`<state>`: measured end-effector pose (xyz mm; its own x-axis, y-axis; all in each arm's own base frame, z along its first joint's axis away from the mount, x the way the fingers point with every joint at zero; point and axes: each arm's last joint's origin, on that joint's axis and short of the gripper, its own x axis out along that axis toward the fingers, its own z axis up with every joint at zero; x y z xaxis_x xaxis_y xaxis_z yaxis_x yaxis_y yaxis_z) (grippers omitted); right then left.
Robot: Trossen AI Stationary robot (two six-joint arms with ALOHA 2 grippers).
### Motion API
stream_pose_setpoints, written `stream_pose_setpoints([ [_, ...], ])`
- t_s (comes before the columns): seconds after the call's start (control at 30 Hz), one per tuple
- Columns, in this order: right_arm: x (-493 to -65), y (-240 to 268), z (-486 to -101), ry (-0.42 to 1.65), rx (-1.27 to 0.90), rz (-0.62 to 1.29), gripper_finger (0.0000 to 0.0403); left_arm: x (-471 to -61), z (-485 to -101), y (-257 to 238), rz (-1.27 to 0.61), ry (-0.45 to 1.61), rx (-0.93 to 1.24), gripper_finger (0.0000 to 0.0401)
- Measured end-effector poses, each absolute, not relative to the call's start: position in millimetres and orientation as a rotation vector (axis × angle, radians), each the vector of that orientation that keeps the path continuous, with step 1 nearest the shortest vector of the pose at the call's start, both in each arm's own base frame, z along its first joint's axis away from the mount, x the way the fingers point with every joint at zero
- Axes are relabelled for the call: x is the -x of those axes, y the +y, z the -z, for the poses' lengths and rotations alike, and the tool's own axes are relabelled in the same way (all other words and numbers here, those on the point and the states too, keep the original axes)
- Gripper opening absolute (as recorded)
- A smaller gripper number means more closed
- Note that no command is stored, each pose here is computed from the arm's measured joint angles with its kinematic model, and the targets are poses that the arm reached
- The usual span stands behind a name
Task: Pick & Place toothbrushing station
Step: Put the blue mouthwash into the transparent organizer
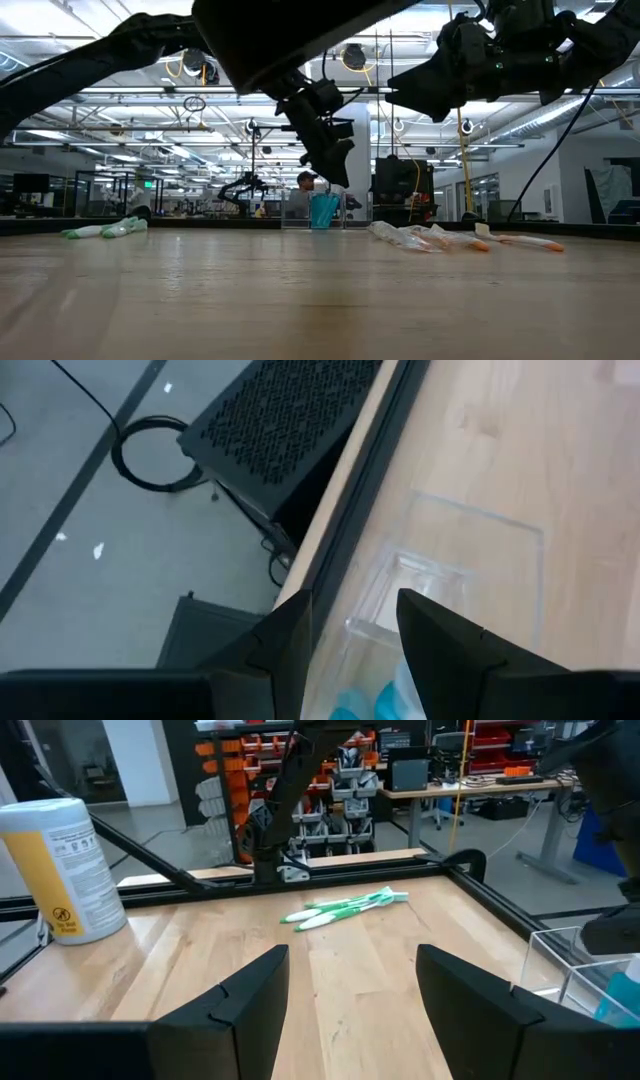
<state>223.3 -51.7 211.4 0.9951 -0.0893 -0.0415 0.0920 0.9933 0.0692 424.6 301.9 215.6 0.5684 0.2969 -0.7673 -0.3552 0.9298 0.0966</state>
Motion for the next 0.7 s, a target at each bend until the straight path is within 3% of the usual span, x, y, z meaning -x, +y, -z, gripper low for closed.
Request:
stream_pose_setpoints([
  [0.7, -223.3, -51.7, -212.0, 0.033, -0.047, 0.090, 0.0210, -418.7, -216.5, 293.6, -0.401, 1.000, 0.053, 0.0157],
])
